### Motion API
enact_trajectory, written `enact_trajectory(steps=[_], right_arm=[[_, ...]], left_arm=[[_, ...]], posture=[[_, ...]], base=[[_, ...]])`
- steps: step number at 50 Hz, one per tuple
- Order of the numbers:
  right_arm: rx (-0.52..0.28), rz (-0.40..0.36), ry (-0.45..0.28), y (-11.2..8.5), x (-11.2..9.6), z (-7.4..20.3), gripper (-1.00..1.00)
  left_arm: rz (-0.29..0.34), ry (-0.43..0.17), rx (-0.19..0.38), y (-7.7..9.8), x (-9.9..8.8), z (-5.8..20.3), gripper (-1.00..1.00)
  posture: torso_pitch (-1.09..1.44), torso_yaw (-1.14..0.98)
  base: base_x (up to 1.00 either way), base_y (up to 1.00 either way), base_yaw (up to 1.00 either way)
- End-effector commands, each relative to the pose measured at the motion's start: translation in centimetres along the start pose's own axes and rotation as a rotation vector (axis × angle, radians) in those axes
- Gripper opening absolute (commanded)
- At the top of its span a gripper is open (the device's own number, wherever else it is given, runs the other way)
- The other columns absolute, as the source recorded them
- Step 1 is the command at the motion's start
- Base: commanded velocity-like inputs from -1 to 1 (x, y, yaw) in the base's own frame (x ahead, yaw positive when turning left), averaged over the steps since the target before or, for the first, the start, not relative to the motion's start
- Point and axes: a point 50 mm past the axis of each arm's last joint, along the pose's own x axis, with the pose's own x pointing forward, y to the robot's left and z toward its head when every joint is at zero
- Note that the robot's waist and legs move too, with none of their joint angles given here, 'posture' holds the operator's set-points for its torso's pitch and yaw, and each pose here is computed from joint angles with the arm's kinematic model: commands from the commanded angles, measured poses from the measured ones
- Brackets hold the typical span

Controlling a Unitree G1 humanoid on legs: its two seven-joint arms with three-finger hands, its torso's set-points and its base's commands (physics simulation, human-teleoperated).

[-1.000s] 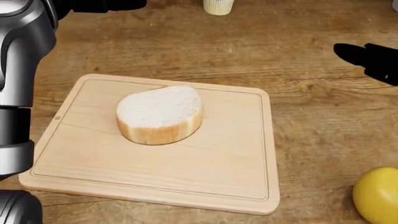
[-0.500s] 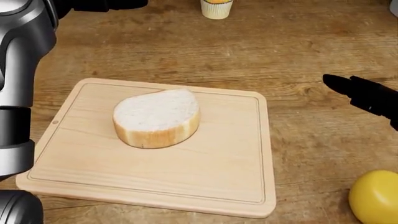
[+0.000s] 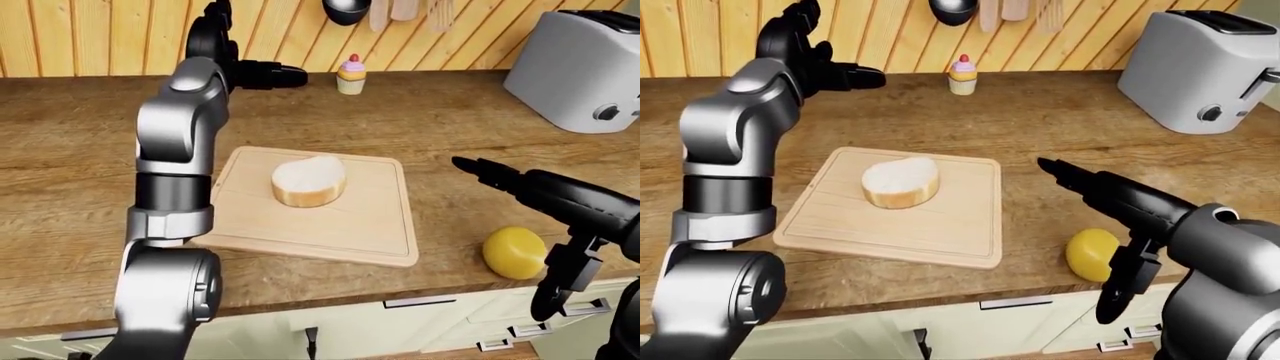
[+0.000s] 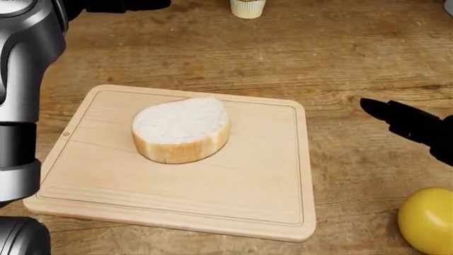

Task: Pick up the wedge of cheese and place it on the slice of bread to prepare a simple cheese on bread dish.

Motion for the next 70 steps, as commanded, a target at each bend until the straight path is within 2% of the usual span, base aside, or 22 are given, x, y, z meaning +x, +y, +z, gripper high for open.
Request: enact_trajectory(steps=[1,7,9,10,11,16,18,23,26,32,36,39,40,51,70], right_arm=[[-0.028,-0.056,0.001,-0.6,-0.7,0.4,1.00],[-0.030,-0.056,0.002,-0.7,-0.7,0.4,1.00],[-0.030,-0.053,0.003,-0.7,-0.7,0.4,0.84],[-0.031,-0.051,0.006,-0.6,-0.7,0.4,0.60],[-0.031,-0.051,0.007,-0.6,-0.7,0.4,0.48],[-0.034,-0.051,0.006,-0.7,-0.8,0.5,0.23],[-0.035,-0.052,0.006,-0.7,-0.8,0.5,0.00],[-0.035,-0.052,0.007,-0.7,-0.9,0.4,-0.40],[-0.036,-0.051,0.007,-0.8,-0.9,0.5,-0.51],[-0.039,-0.047,0.007,-0.8,-0.9,0.6,-0.53],[-0.042,-0.050,0.009,-0.9,-0.9,0.6,-0.77],[-0.043,-0.054,0.010,-1.0,-1.0,0.5,-0.88],[-0.045,-0.057,0.010,-1.1,-1.0,0.6,-0.98],[-0.057,-0.068,0.010,-1.8,-1.1,1.0,-1.00],[-0.093,-0.101,-0.007,-5.6,-0.7,3.1,-1.00]], left_arm=[[0.004,-0.107,-0.004,0.1,-0.5,2.6,1.00],[0.003,-0.107,-0.004,0.1,-0.5,2.7,1.00],[0.002,-0.108,-0.004,0.0,-0.5,2.7,1.00],[0.001,-0.107,-0.005,0.0,-0.6,2.6,1.00],[0.001,-0.107,-0.005,0.0,-0.6,2.6,1.00],[-0.002,-0.111,-0.008,0.0,-0.7,2.8,1.00],[-0.003,-0.112,-0.008,0.0,-0.8,2.9,1.00],[-0.006,-0.115,-0.008,-0.1,-0.8,3.1,1.00],[-0.006,-0.117,-0.008,-0.1,-0.9,3.2,1.00],[-0.011,-0.122,-0.008,-0.2,-1.0,3.4,1.00],[-0.013,-0.123,-0.007,-0.3,-1.1,3.5,1.00],[-0.013,-0.124,-0.007,-0.3,-1.1,3.5,1.00],[-0.013,-0.123,-0.007,-0.3,-1.2,3.5,1.00],[-0.012,-0.128,-0.008,-0.3,-1.4,3.5,1.00],[-0.006,-0.130,-0.015,0.1,-1.3,3.6,1.00]], posture=[[0.00,0.00],[0.00,0.00],[0.00,0.00],[0.00,0.00],[0.00,0.00],[0.00,0.00],[0.00,0.00],[0.00,0.00],[0.00,0.00],[0.00,0.00],[0.00,0.00],[0.00,0.00],[0.00,0.00],[0.00,0.00],[0.00,0.00]], base=[[0.00,0.00,0.00],[0.00,0.00,0.00],[0.00,0.00,0.00],[0.00,0.00,0.00],[0.00,0.00,0.00],[0.00,0.00,0.00],[0.00,0.00,0.00],[0.00,0.00,0.00],[0.00,0.00,0.00],[0.00,0.00,0.00],[0.00,0.00,0.00],[0.00,0.00,0.00],[0.00,0.00,0.00],[0.00,0.00,0.00],[0.00,0.00,0.00]])
